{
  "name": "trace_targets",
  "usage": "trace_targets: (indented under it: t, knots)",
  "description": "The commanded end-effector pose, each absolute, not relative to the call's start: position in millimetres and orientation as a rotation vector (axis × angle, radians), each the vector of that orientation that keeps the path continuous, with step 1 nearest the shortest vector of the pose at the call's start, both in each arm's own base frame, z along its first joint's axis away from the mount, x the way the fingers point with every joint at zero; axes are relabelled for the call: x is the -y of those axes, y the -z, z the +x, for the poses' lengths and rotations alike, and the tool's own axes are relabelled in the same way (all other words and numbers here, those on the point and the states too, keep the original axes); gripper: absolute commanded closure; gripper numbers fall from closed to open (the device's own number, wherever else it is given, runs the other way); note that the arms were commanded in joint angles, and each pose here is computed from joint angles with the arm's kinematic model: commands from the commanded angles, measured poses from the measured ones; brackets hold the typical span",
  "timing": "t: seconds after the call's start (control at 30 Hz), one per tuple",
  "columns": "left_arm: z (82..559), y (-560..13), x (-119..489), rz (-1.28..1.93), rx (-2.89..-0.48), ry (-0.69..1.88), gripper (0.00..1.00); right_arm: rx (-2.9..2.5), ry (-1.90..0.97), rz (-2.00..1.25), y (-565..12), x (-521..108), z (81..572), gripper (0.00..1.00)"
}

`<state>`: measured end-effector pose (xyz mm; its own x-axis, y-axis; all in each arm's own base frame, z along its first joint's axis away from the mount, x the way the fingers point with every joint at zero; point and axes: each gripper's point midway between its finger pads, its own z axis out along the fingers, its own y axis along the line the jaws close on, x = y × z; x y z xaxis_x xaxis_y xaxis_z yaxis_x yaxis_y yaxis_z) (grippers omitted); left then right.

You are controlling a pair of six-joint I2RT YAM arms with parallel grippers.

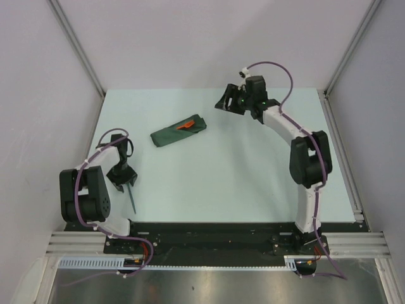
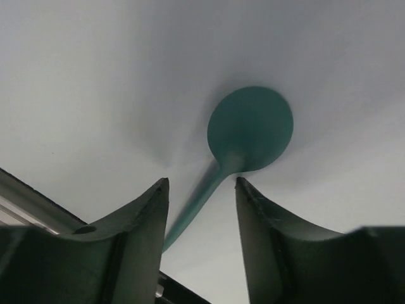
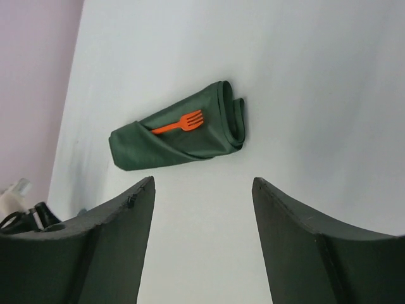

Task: Fold the napkin into a case and place the utensils inside
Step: Pick up the spoon from the corner of the board, then pass from the left arm to the right

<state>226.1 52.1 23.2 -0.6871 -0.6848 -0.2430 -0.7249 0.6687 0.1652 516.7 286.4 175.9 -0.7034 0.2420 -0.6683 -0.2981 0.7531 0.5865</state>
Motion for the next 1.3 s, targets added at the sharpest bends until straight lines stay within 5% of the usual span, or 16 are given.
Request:
trace_targets:
  t: [0.0, 0.17, 0.43, 0.63, 0.83, 1.27]
  knots:
    - [226.0, -2.1, -54.1, -1.158, -2.739, -0.389, 0.55, -2.009, -0.953, -0.116, -232.7, -281.3, 498.6, 0.32]
    - [232.1, 5.3, -36.3, -1.115, -2.775, -0.223, 0.99, -2.024, -0.989, -0.184, -229.1, -282.3, 478.4, 0.32]
    - [331.0, -135.8, 103.1, -0.361, -2.385, 0.862, 1.00, -1.959, -1.276, -0.492, -226.0, -303.7, 424.1, 0.28]
    - [313.9, -226.2, 197.1, 0.131, -2.080, 1.509, 1.00, -1.765, -1.649, -0.681, -241.5, -328.1, 370.8, 0.27]
    - [278.4, -239.6, 244.6, 0.422, -2.041, 1.779, 1.00, -1.667, -1.731, -0.786, -248.3, -349.6, 328.4, 0.31]
    - [250.4, -238.1, 260.0, 0.413, -2.048, 1.995, 1.00, -1.504, -1.720, -0.924, -254.6, -336.2, 304.4, 0.56]
